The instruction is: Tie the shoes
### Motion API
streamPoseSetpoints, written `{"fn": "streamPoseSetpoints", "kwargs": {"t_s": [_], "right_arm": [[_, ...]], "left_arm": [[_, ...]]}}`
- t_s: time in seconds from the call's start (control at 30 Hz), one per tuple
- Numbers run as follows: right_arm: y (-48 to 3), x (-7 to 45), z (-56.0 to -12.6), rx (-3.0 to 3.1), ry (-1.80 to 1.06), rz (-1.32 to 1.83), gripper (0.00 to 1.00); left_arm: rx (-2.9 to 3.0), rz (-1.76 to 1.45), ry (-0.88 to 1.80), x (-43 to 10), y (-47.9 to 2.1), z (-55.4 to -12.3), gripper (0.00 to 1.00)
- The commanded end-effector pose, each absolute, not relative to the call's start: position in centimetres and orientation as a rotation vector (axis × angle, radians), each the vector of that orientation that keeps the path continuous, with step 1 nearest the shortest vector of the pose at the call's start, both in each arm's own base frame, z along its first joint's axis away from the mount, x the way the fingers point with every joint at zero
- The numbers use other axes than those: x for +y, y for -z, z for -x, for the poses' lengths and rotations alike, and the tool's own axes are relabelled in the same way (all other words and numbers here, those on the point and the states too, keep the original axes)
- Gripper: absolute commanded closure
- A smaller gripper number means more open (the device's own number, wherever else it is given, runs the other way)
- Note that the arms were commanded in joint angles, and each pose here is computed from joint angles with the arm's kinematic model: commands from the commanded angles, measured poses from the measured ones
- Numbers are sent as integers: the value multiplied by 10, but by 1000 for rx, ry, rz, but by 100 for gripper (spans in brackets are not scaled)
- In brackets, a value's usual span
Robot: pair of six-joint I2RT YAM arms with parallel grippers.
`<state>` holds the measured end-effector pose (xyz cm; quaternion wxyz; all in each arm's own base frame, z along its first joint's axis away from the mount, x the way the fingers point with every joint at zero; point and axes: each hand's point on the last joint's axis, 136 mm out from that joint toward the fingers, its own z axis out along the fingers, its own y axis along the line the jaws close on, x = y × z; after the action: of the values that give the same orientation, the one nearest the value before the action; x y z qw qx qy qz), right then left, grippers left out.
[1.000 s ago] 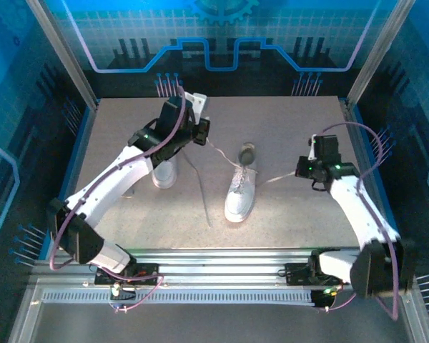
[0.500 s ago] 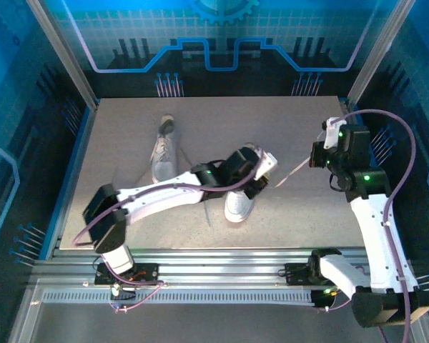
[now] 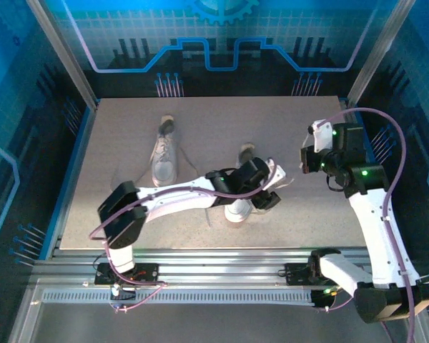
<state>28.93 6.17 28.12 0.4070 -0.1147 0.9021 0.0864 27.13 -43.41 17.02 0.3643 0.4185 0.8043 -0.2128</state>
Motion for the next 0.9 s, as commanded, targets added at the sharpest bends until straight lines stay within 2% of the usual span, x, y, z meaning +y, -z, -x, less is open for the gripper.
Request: {"fn": "streamPoseSetpoints", "kwargs": {"t_s": [0.0,0.13,0.37,0.67,0.87], "right_arm": [[-286,87,-281,2267,-229,470,100],[-281,125,-273,2261,-238,696,100],[-248,200,-260,2276,-403,1013,100],[-173,284,-271,2413,-485,1141,100],[-131,320,-288,2554,-445,1032,100]], "left_arm": [[1980,-919,655,-401,-231,-280,30],[2015,-710,723,-343,-243,-288,31],[2116,-420,743,-255,-226,-291,31],[2230,-133,858,-210,-184,-291,33],[2343,-16,802,-192,-157,-295,34]]}}
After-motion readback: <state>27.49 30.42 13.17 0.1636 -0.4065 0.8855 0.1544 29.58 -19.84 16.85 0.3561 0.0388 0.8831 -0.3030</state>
